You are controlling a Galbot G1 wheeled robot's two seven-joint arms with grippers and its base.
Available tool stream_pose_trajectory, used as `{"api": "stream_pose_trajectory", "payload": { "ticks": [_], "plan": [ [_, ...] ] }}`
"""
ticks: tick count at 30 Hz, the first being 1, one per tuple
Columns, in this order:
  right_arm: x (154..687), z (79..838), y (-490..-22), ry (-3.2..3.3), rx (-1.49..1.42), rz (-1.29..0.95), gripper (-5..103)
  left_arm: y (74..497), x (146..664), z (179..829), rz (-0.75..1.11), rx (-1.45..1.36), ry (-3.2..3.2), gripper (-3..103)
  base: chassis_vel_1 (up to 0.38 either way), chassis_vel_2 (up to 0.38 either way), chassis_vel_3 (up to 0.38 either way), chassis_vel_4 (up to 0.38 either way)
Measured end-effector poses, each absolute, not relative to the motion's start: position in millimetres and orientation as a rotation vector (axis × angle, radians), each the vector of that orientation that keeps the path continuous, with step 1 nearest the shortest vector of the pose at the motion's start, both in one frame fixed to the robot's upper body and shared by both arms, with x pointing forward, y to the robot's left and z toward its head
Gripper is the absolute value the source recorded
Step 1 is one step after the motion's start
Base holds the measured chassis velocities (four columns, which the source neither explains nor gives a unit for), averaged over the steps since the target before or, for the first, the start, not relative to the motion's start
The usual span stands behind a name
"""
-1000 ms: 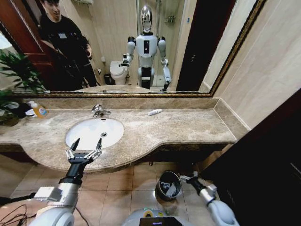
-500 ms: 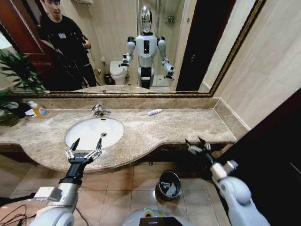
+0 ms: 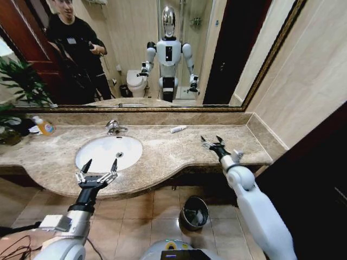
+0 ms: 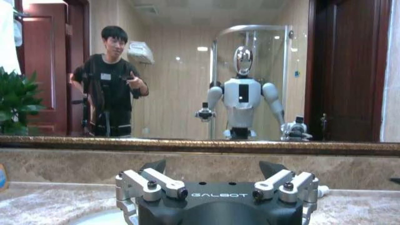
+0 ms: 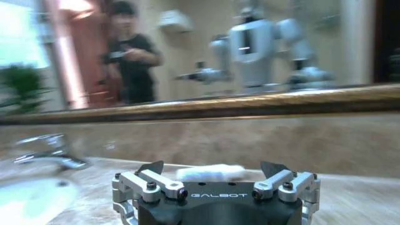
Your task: Pick up the trash from the sink and place it in the trash bin.
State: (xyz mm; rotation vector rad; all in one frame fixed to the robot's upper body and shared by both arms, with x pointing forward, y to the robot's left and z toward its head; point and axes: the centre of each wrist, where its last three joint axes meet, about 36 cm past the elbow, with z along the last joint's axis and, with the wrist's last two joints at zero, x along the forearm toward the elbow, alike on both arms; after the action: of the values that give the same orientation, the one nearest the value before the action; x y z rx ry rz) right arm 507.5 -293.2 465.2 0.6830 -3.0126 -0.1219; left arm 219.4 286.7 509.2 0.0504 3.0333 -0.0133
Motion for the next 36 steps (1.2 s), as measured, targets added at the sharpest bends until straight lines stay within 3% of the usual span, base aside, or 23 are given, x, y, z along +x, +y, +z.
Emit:
{"api": "stream_pose_trajectory", "payload": {
  "ticks": [4,9,14,19,36],
  "plan": [
    [561.8,478.5,-292.3,-2.971,0.827,-0.047,100,286.7,219.4,509.3,-0.013,0.05,3.033,100,0.0,0.0,0.0,0.0],
    [600.5,475.9,-271.9,-2.935,0.781,-0.003,100,286.7,219.4,509.3,-0.013,0.05,3.033,100,0.0,0.0,0.0,0.0],
    [608.1,478.6,-218.7,-2.905,0.509,-0.025,100,286.7,219.4,509.3,-0.013,0.05,3.033,100,0.0,0.0,0.0,0.0],
    [615.4,486.8,-171.4,-2.898,0.417,-0.059,100,286.7,219.4,509.2,-0.013,0.05,3.033,100,0.0,0.0,0.0,0.0],
    [658.5,514.6,-99.5,-2.862,0.24,-0.046,100,286.7,219.4,509.3,-0.013,0.05,3.033,100,0.0,0.0,0.0,0.0]
  ]
}}
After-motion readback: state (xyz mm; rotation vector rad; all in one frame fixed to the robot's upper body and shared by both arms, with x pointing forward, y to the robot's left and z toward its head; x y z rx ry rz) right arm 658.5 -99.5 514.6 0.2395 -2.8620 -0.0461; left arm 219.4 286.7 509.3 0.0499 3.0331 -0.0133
